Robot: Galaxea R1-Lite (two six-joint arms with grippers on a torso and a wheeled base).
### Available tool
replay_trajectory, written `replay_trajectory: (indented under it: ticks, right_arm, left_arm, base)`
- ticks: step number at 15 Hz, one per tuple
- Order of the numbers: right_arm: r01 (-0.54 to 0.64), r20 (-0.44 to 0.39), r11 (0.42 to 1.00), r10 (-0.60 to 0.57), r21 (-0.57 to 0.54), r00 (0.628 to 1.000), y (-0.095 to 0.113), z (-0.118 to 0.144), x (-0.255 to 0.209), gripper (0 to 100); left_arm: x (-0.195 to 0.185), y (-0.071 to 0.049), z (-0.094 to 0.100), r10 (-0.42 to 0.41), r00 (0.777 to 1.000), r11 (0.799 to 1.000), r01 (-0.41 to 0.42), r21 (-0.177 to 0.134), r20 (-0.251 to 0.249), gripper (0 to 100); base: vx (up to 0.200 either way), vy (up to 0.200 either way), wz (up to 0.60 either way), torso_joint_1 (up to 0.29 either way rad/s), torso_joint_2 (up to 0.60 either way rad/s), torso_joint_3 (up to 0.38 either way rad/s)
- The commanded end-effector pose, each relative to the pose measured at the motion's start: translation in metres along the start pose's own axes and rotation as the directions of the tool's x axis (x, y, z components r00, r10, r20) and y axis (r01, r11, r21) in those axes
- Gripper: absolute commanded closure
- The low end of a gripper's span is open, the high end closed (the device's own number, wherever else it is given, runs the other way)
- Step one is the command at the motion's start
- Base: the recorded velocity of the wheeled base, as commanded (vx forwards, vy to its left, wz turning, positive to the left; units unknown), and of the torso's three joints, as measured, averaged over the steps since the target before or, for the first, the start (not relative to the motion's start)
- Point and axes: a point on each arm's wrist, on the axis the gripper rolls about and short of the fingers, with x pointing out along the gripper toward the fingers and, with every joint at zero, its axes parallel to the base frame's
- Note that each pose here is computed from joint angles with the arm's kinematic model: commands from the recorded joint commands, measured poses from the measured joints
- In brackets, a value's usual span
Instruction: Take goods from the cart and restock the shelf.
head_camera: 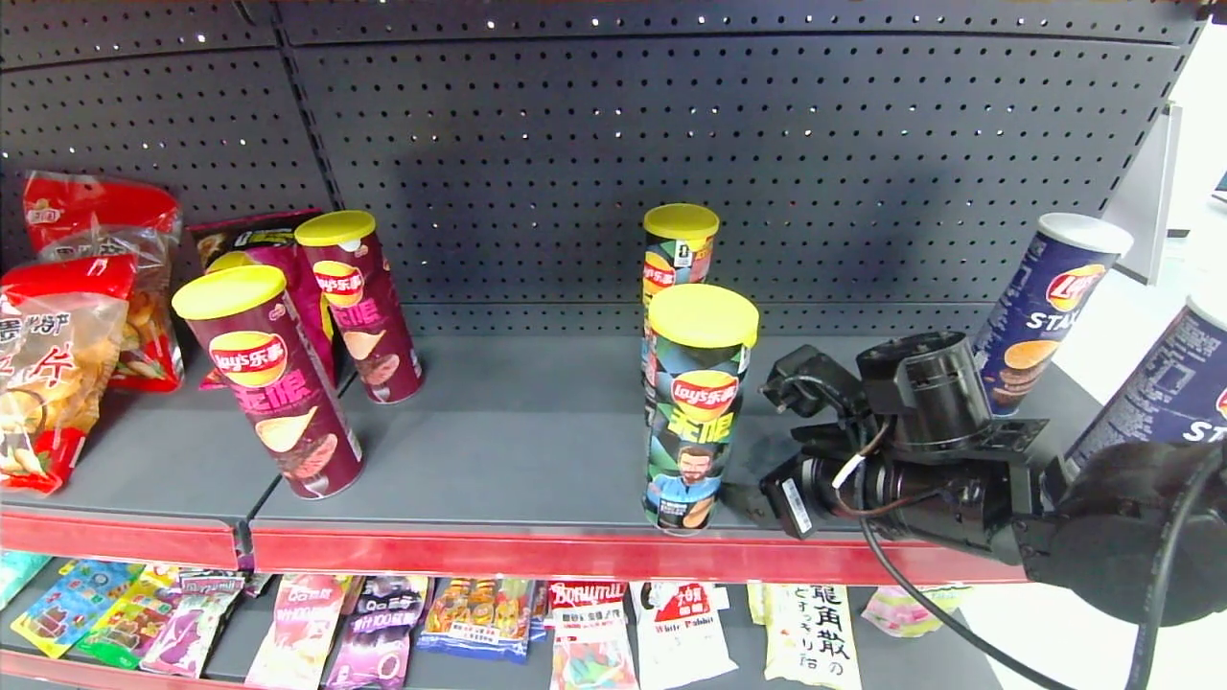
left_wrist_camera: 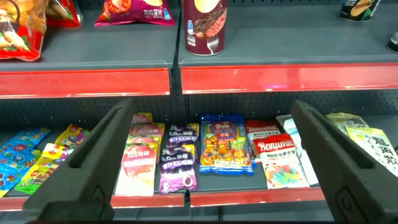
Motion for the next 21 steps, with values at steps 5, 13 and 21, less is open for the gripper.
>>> replay_trajectory:
  ticks: [5,13,21]
  right_arm:
    - [0.0,0.017,1.0,0.001,-0.014,1.0,0.006,0.001,0.002,0]
    - [0.003,0.026,1.0,-0.002,-0.031,1.0,0.012,0.002,0.005,0]
    - [-0.005,0.041,0.999,0.007,-0.048,0.999,0.016,0.005,0.006,0]
  left_arm:
    - [0.0,0.0,0.0,0.001,1.0,1.0,-0.001,0.0,-0.001,0]
    - [0.0,0.0,0.0,0.001,1.0,1.0,-0.001,0.0,0.001,0]
    - [0.0,0.0,0.0,0.001,1.0,1.0,-0.001,0.0,-0.001,0]
  base:
    - [0.0,0.0,0.0,0.0,0.0,0.0]
    - [0.0,0.0,0.0,0.0,0.0,0.0]
    - [0.0,0.0,0.0,0.0,0.0,0.0]
